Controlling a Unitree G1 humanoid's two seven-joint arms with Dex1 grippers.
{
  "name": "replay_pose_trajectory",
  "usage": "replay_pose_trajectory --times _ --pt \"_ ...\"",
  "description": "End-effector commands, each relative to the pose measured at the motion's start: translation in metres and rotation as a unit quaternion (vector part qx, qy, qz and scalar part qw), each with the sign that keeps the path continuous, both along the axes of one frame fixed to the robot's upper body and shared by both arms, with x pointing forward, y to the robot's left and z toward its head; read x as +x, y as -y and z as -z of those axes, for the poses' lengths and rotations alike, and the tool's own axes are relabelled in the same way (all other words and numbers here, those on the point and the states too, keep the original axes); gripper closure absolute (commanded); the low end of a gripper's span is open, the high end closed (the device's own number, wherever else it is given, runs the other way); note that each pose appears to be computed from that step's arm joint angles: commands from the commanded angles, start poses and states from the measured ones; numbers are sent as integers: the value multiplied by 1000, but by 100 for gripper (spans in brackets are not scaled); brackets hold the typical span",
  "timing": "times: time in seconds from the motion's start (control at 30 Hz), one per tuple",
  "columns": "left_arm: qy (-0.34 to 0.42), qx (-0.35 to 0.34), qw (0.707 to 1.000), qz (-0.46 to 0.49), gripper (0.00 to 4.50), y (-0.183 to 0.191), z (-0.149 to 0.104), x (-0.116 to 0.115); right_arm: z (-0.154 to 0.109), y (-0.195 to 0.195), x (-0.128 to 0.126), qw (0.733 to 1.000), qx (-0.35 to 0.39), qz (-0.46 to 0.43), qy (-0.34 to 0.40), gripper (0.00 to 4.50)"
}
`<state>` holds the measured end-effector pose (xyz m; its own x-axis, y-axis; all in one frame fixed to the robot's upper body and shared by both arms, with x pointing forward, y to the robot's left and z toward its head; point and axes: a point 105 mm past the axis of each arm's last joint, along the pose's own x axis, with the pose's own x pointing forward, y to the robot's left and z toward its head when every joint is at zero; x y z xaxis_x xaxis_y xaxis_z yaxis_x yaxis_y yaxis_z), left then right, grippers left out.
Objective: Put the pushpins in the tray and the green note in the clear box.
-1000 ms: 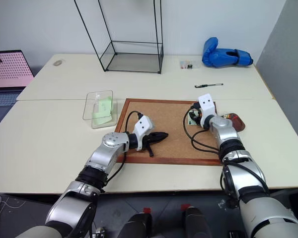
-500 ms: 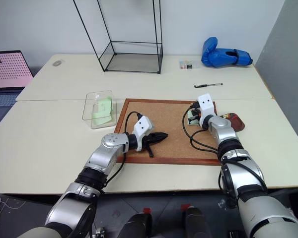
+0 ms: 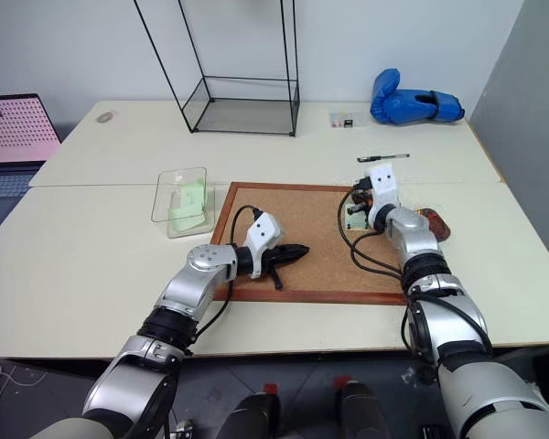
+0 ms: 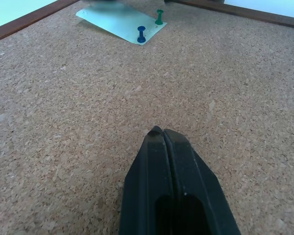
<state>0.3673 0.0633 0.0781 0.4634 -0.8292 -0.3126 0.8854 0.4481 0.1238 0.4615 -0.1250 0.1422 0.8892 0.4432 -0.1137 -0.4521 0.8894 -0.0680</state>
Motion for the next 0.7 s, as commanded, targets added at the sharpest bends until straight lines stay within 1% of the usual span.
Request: replay_pose_trajectory --times 0.03,0.17,0.27,0.37,0.43,0.57,0.7 --pt "-59 35 998 3 450 -2 33 -10 -31 -6 0 999 21 -14 44 444" --pt "-61 36 998 4 450 -1 34 -11 -42 3 -6 998 26 -13 62 444" --pt "-61 36 997 4 450 -1 34 -12 -51 20 -17 997 0 -9 81 444" --pt "-61 35 998 4 450 -1 34 -12 -47 41 -33 995 -54 -1 86 444" --pt "-61 37 997 5 450 -1 35 -13 -39 60 -44 991 -104 13 80 444" --pt "-60 39 997 8 450 -2 36 -13 -14 95 -63 968 -243 31 59 444" --pt "-59 42 997 10 450 -1 36 -12 2 114 -70 947 -317 41 41 444"
